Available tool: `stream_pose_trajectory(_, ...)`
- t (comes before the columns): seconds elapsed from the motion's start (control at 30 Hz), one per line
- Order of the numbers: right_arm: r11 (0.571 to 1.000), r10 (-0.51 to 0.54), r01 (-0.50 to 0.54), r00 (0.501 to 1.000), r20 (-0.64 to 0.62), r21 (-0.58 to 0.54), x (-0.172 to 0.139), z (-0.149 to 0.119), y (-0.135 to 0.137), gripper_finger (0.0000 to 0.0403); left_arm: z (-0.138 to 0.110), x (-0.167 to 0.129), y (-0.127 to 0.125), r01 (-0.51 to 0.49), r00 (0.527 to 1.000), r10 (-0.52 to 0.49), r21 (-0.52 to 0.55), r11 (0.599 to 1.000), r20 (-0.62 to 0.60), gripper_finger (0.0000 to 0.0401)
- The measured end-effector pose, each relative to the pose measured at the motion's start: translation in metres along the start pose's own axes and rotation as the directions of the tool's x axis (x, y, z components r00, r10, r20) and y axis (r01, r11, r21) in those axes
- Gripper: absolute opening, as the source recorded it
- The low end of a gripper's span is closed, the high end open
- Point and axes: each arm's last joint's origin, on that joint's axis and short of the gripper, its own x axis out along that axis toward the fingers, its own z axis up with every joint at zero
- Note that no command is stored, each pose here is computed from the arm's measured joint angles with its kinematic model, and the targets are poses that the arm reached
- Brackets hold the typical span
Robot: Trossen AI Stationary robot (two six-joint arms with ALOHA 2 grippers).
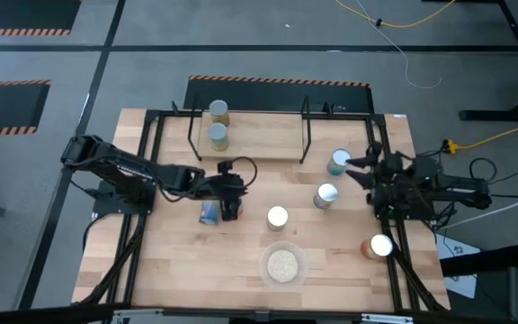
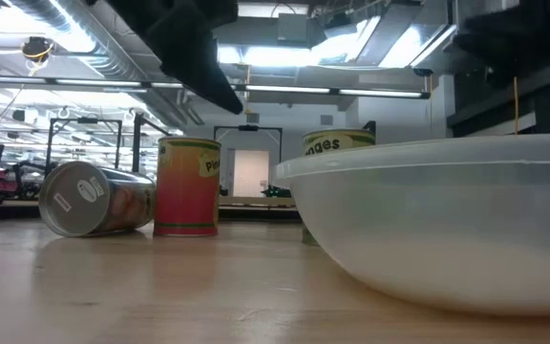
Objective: Pick and place cans onto a shelf
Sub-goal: Put the canned corn on the shelf
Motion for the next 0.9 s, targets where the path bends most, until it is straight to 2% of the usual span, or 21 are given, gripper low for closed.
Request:
stream_pose_trajectory(0.13,0.995,-0.041,0.041,0.999,-0.01,0.089,-0.011,0.029,0.001,0.0198,-0.006,0.005,0.0,0.002,0.998,-0.001,-0.008,1.0,0.059,0.0043)
stream_pose_trajectory(0.3,0.986,-0.034,0.045,0.997,-0.07,0.159,-0.022,0.063,0.004,0.0204,-0.007,0.008,-0.001,0.003,0.99,-0.006,0.023,1.0,0.139,0.0043)
stream_pose_trajectory(0.5,0.955,0.083,-0.009,0.968,-0.237,0.298,-0.016,0.088,0.011,0.0204,-0.007,0.008,-0.001,0.004,0.989,-0.007,0.021,1.0,0.148,0.0043)
stream_pose_trajectory(0.6,0.916,0.21,-0.075,0.927,-0.31,0.395,-0.005,0.094,0.018,0.0204,-0.007,0.008,-0.001,0.004,0.989,-0.007,0.022,1.0,0.149,0.0043)
stream_pose_trajectory(0.77,0.82,0.424,-0.154,0.811,-0.404,0.551,0.015,0.095,0.028,0.0204,-0.007,0.008,-0.001,0.004,0.989,-0.008,0.022,1.0,0.148,0.0043)
stream_pose_trajectory(0.9,0.815,0.445,-0.09,0.728,-0.521,0.572,0.027,0.081,0.03,0.0204,-0.007,0.008,-0.001,0.006,0.989,-0.009,0.023,1.0,0.148,0.0043)
